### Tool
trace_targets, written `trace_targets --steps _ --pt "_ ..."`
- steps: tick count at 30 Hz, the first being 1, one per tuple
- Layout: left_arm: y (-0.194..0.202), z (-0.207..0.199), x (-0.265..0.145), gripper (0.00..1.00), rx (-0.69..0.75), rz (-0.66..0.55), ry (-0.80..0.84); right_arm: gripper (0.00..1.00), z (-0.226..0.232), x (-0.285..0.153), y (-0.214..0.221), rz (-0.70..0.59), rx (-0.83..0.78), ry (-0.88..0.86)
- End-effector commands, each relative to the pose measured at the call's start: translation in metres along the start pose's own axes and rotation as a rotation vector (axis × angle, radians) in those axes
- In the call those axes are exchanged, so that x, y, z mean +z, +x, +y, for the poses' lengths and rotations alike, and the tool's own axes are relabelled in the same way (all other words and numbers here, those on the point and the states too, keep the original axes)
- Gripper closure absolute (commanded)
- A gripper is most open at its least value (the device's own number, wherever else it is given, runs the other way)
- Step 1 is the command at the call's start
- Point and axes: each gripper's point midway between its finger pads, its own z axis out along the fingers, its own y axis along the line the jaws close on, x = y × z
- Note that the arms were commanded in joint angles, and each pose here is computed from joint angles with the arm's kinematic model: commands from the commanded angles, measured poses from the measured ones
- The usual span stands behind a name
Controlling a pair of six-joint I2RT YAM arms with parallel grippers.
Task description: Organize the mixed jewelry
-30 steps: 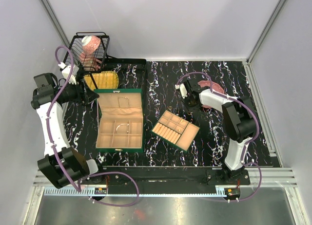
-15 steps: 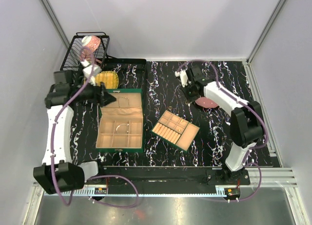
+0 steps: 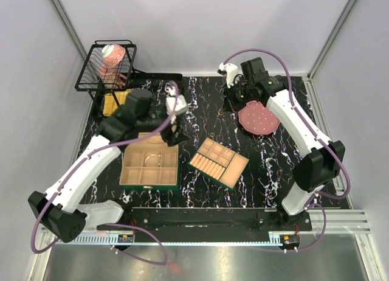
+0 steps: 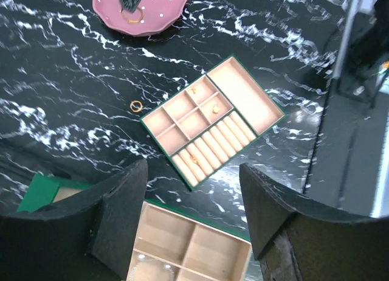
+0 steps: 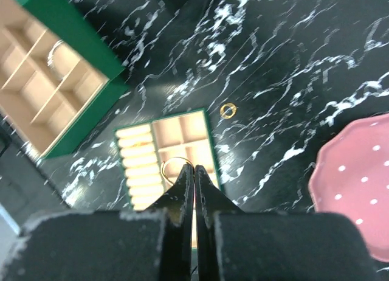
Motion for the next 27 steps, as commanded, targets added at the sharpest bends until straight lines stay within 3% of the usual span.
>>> trace_targets --steps 1,5,13,27 --pt "-0.020 0.012 0.016 0.33 0.308 -0.043 -0.186 1.00 0.040 -0.022 -0.003 0.015 0.038 -0.192" --pt "-0.026 -0.006 0.042 0.34 0.567 -0.025 -0.228 1.00 0.051 -0.026 0.002 0.046 0.052 -0.250" --pt "-0.016 -0.003 0.079 0.38 0.854 0.106 -0.387 1.00 0.057 -0.023 0.015 0.105 0.079 -0.298" --pt "-0.030 -0.013 0.100 0.47 1.020 0.087 -0.459 1.00 0.063 -0.012 0.032 0.166 0.124 -0.356"
